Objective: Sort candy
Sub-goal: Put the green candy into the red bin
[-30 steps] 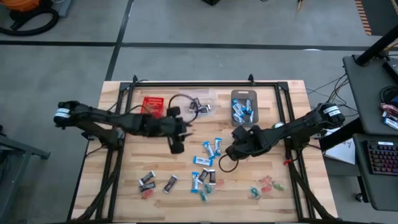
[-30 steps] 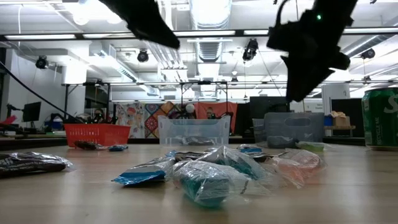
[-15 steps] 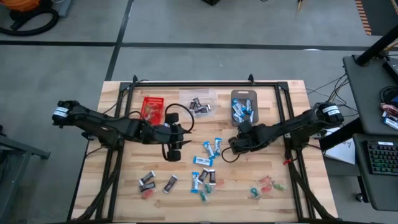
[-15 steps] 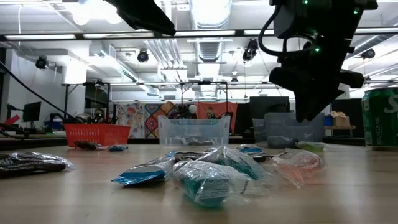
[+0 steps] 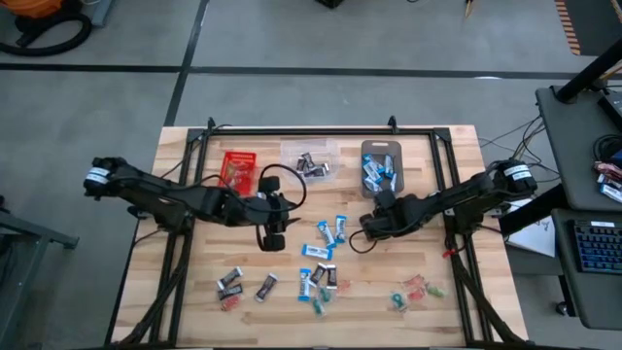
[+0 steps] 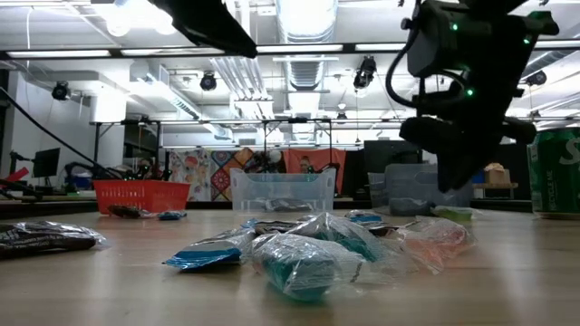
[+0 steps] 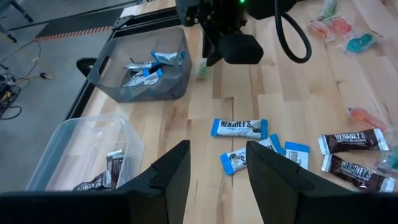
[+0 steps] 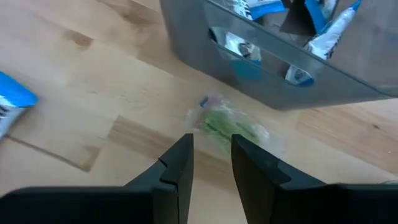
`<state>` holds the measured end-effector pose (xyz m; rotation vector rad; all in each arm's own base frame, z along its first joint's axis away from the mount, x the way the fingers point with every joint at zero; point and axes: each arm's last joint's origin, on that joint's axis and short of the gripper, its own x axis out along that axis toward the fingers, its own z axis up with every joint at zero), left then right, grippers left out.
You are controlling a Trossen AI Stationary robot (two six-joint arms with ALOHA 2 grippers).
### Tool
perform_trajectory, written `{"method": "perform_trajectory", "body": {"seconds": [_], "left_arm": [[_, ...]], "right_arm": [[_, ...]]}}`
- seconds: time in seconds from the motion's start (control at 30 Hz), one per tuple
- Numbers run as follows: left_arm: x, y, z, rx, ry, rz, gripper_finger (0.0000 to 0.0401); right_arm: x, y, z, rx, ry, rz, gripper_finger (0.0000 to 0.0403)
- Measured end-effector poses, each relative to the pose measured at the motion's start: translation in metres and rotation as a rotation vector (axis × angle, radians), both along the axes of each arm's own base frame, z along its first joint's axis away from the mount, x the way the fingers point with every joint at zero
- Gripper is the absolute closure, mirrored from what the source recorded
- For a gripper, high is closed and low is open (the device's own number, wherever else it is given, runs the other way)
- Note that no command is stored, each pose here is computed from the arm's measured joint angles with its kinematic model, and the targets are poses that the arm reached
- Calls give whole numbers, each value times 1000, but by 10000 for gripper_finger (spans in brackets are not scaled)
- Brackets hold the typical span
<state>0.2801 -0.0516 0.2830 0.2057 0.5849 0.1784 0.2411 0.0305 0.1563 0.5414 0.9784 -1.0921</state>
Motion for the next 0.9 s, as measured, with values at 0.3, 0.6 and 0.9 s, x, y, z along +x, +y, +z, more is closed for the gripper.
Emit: {"method": "perform_trajectory", "body": {"seconds": [0.3,0.6,0.9], "left_arm": [[2,0,-2,0,5,0,262],[2,0,-2,-1,2,1,262],[2,-1,-2,-1,0,1,262]], "right_arm": [[-5,-5,-11,0,-16,-27,305],[-8,-9,-21,-27,-26,-4,305],[-14,-12,-36,-34,-45,67,306]]}}
